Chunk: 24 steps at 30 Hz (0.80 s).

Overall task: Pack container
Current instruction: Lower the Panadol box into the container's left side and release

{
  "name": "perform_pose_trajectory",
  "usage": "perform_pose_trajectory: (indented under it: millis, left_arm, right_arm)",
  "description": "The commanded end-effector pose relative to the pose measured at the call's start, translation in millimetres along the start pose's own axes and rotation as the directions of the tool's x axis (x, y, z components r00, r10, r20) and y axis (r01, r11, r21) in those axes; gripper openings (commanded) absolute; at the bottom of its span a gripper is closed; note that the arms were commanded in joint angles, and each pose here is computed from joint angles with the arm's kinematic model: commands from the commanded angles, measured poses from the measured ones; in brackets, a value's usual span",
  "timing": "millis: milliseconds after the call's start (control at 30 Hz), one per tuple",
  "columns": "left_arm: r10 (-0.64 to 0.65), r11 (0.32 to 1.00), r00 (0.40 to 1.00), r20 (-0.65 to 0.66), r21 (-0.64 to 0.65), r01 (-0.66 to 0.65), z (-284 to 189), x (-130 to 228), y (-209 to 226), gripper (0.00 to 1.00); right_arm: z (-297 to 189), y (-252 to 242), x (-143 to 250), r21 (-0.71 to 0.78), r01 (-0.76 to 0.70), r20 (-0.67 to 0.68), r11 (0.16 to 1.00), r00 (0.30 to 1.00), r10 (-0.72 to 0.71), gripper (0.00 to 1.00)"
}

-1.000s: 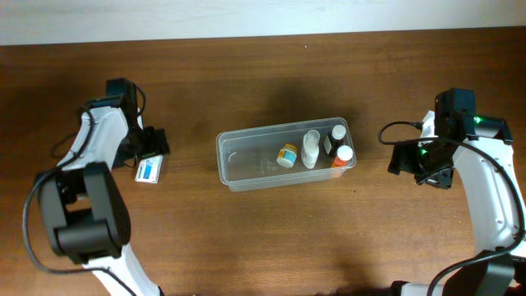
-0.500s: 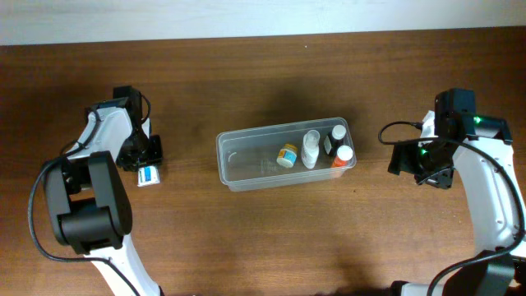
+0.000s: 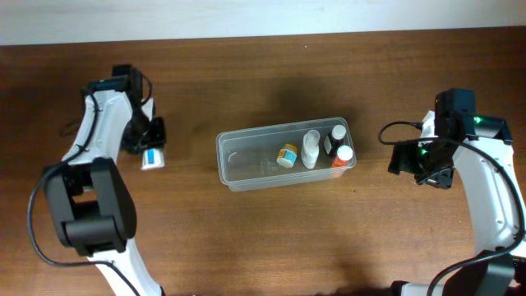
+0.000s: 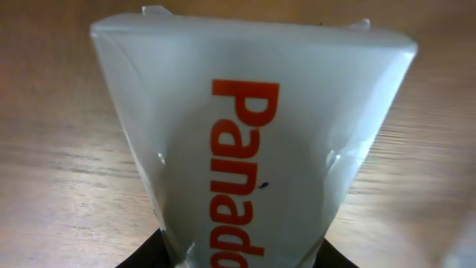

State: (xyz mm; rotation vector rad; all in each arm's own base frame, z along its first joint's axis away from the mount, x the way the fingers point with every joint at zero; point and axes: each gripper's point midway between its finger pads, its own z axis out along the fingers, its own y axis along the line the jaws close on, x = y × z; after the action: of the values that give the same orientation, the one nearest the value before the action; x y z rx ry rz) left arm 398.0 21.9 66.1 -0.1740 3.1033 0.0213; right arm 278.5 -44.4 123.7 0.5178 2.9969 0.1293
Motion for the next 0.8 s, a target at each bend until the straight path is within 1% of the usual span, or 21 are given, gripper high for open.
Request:
perform_pose_trajectory:
  millis: [0,33,133,200,300,367,433,500,767]
  left_arm:
    - [0.162,0.985,0.972,0.17,0.037,-0.17,-58.2,-10.1,-49.8,0.38]
    - [0.268,0.958,0.939,0.217,0.041,-0.283,-71.4,-7.4,-78.3,0.38]
    - [0.454,0.88,0.855,0.251,0.026,-0.475,-80.8,5.8,-126.3,0.38]
    - [0.601,0.781,0.757,0.255,0.012,-0.624,-81.8,26.0,-170.8,0.38]
    - [0.697,0.691,0.661,0.276,-0.016,-0.722,-84.5,44.9,-213.1,0.38]
    - [0.732,0.656,0.619,0.284,-0.049,-0.754,-84.7,52.5,-231.1,0.38]
    - [0.76,0.621,0.583,0.286,-0.055,-0.782,-82.7,62.3,-247.9,0.38]
    - [0.777,0.6,0.566,0.275,-0.052,-0.798,-76.7,68.8,-257.1,0.39]
    - [0.794,0.597,0.586,0.164,-0.027,-0.802,-29.4,71.2,-255.1,0.39]
  right_arm:
    - [0.6,-0.5,1.0,-0.005,-0.005,-0.002,1.0,1.0,0.005,0.77]
    - [0.6,-0.4,0.5,-0.005,-0.005,0.0,1.0,1.0,0.005,0.77]
    - [0.6,-0.4,0.4,-0.005,-0.005,0.0,1.0,1.0,0.005,0.77]
    - [0.6,-0.4,0.5,-0.005,-0.005,0.0,1.0,1.0,0.005,0.77]
    - [0.6,-0.4,0.5,-0.005,-0.005,0.0,1.0,1.0,0.005,0.77]
    - [0.6,-0.4,0.6,-0.005,-0.005,0.0,1.0,1.0,0.005,0.77]
    - [0.6,-0.4,0.6,-0.005,-0.005,0.0,1.0,1.0,0.005,0.77]
    - [0.6,-0.4,0.6,-0.005,-0.005,0.0,1.0,1.0,0.005,0.77]
    - [0.6,-0.5,0.7,-0.005,-0.005,-0.001,1.0,1.0,0.005,0.77]
